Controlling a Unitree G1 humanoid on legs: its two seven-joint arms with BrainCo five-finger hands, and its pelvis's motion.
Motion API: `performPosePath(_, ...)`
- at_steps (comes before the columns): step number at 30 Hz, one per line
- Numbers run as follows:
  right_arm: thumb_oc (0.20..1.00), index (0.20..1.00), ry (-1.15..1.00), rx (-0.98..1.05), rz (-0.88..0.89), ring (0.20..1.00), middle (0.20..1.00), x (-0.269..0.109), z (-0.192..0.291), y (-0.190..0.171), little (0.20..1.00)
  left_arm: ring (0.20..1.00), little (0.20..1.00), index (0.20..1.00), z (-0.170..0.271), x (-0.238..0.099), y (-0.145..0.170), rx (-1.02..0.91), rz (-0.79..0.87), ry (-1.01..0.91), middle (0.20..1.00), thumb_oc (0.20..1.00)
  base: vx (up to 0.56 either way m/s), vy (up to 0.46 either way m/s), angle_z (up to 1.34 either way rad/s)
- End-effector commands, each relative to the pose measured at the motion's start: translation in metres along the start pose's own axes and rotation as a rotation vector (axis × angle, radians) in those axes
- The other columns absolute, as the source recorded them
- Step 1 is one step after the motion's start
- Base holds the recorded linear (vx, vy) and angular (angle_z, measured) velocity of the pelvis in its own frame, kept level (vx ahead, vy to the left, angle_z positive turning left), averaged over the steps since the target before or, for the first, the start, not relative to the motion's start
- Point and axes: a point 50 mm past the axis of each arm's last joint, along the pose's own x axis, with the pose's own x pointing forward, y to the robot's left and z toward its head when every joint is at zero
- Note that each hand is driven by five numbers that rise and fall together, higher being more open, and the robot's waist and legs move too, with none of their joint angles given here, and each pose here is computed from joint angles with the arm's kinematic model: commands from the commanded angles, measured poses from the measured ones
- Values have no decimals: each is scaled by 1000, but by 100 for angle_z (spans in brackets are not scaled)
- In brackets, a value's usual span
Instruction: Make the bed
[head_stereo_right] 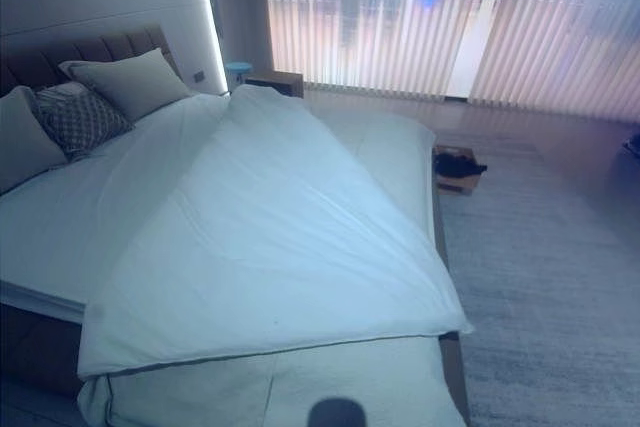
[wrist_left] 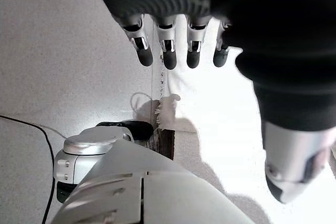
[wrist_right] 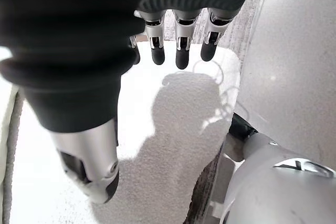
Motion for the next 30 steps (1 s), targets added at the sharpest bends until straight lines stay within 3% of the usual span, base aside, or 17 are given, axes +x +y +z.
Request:
performPosePath(1,1000,1000,-38,-18,-23,1000,1000,3,14,-6,1000,1000,1000,1000,12,4,8,64,4,-23,1000,1000,0,0,0)
performPosePath(5,1000,1000,-111,93,-43,1000,1000,4,33,-8,1000,1000,1000,1000,12,4,8,-38,30,-29,1000,1000,0,0,0)
performPosePath(8,1000,1000,-392,222,-43,1000,1000,-3,90,-11,1000,1000,1000,1000,61,-1,21,-287,68,-323,1000,1000,-9,7,-3)
performPosePath(10,1000,1000,-522,210,-40,1000,1000,-12,113,-17,1000,1000,1000,1000,87,-13,30,-321,48,-497,1000,1000,-16,3,-5)
performPosePath(11,1000,1000,-521,209,-39,1000,1000,-12,113,-17,1000,1000,1000,1000,86,-13,30,-321,48,-495,1000,1000,0,-7,-5)
performPosePath(12,1000,1000,-635,226,-53,1000,1000,-22,138,-28,1000,1000,1000,1000,114,-30,37,-351,17,-657,1000,1000,-9,-5,-4)
performPosePath(16,1000,1000,-986,233,-49,1000,1000,-67,214,-39,1000,1000,1000,1000,179,-71,59,-389,-2,-990,1000,1000,-33,-10,-6)
performPosePath(24,1000,1000,-1270,263,12,1000,1000,-116,279,-31,1000,1000,1000,1000,239,-108,65,-430,-17,-1252,1000,1000,-120,-19,-9)
performPosePath(30,1000,1000,-1423,370,54,1000,1000,-153,322,-19,1000,1000,1000,1000,296,-136,47,-591,-141,-1412,1000,1000,-192,26,0)
